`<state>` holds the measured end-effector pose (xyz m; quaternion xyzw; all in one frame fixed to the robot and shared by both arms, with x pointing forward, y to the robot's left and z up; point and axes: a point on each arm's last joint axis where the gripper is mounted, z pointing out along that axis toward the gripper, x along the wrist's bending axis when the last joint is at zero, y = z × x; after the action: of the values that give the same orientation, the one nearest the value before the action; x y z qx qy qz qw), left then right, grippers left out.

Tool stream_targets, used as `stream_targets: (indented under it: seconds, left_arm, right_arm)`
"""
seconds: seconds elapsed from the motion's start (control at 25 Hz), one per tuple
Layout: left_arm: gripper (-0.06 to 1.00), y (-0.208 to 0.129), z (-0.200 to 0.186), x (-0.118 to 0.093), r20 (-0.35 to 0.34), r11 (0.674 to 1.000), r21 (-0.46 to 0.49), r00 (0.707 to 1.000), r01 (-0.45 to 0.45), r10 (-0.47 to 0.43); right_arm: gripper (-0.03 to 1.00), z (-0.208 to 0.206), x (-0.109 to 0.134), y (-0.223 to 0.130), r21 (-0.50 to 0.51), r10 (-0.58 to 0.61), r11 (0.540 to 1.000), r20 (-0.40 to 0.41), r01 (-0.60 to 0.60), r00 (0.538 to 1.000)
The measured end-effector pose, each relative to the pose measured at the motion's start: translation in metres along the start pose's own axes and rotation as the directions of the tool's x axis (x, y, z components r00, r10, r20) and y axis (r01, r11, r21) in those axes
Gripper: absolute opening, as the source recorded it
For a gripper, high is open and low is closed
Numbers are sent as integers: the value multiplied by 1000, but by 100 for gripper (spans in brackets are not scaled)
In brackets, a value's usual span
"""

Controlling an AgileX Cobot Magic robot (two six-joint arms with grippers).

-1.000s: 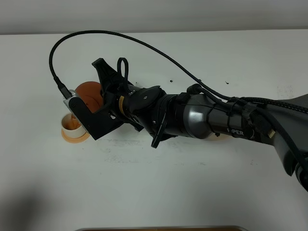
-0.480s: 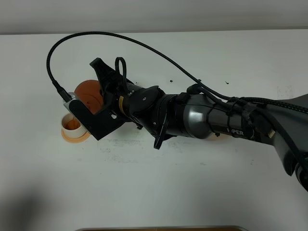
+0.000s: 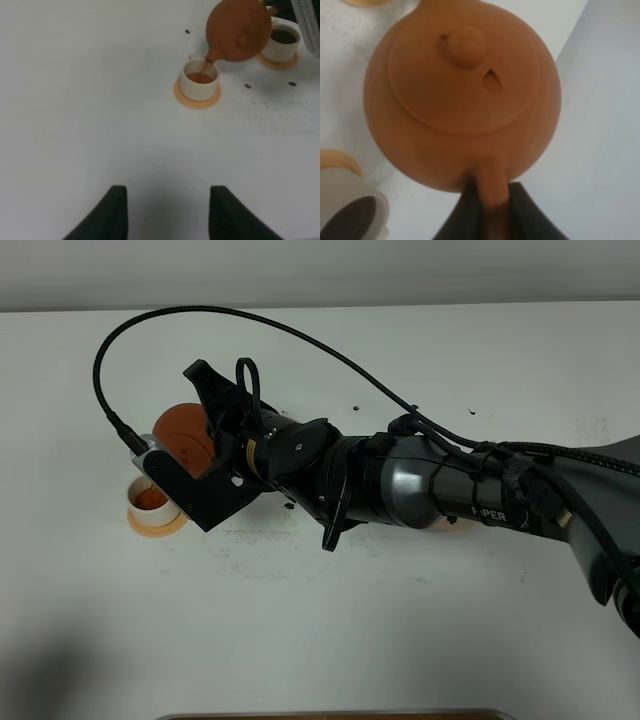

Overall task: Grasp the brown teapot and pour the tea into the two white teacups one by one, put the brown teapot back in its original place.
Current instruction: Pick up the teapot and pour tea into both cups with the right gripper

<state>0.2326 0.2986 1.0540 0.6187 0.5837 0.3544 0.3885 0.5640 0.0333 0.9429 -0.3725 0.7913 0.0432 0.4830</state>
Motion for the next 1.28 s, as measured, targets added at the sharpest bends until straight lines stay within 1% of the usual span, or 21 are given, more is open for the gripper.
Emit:
stream_targets:
  seconds: [0.88, 1.28]
  left_arm:
    - [41, 0, 0, 0, 0, 1000, 0, 1000, -1, 1]
    - [41, 0, 0, 0, 0, 1000, 0, 1000, -1, 1]
  right_arm:
    - [12, 0, 0, -1, 8, -13, 1000, 2, 13, 1000]
    - [12, -2, -2, 5, 0, -34, 999, 8, 34, 999]
